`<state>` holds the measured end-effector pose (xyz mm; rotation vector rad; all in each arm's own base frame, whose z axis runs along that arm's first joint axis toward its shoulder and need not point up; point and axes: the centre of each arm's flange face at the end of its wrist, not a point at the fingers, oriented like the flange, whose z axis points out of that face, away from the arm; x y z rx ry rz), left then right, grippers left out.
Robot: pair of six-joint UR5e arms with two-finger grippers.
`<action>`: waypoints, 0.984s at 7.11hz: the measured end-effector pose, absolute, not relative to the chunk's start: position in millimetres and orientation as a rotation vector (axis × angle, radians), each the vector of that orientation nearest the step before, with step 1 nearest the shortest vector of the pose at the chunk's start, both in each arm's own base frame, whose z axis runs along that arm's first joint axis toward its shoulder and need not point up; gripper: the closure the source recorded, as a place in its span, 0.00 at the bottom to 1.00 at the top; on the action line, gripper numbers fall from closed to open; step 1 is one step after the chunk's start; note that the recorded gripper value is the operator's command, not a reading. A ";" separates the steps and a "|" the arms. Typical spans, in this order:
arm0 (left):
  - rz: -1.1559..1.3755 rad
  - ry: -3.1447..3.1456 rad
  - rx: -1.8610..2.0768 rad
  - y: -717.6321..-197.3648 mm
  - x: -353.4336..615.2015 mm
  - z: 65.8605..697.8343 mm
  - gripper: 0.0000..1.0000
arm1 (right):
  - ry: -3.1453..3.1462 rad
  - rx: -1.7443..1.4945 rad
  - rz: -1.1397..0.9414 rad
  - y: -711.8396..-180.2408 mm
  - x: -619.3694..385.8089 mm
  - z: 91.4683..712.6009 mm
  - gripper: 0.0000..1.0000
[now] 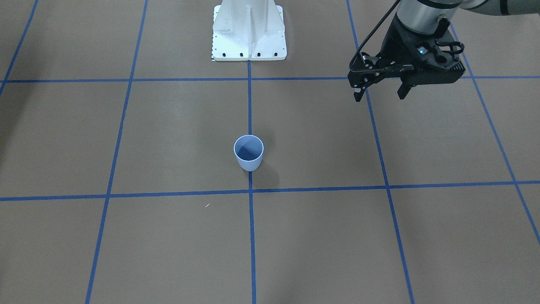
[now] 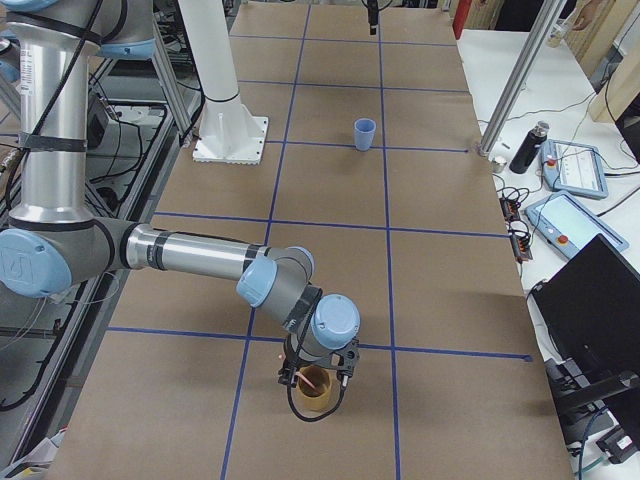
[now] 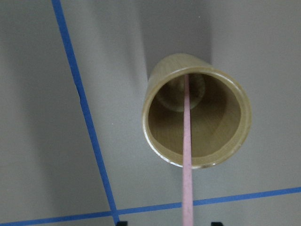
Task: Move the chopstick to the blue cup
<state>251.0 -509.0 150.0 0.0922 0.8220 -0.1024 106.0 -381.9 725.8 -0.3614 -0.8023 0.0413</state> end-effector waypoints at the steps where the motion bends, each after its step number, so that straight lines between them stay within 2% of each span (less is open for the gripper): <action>1: -0.103 0.821 0.091 -509.8 251.6 150.5 0.01 | -0.804 -0.357 0.041 -382.6 106.1 723.4 0.55; 6: -0.104 0.818 0.086 -511.6 253.5 152.1 0.01 | -0.806 -0.337 0.051 -387.4 112.9 717.4 0.85; 7: -0.103 0.818 0.086 -511.5 253.7 152.1 0.01 | -0.808 -0.331 0.062 -385.9 117.8 717.0 0.88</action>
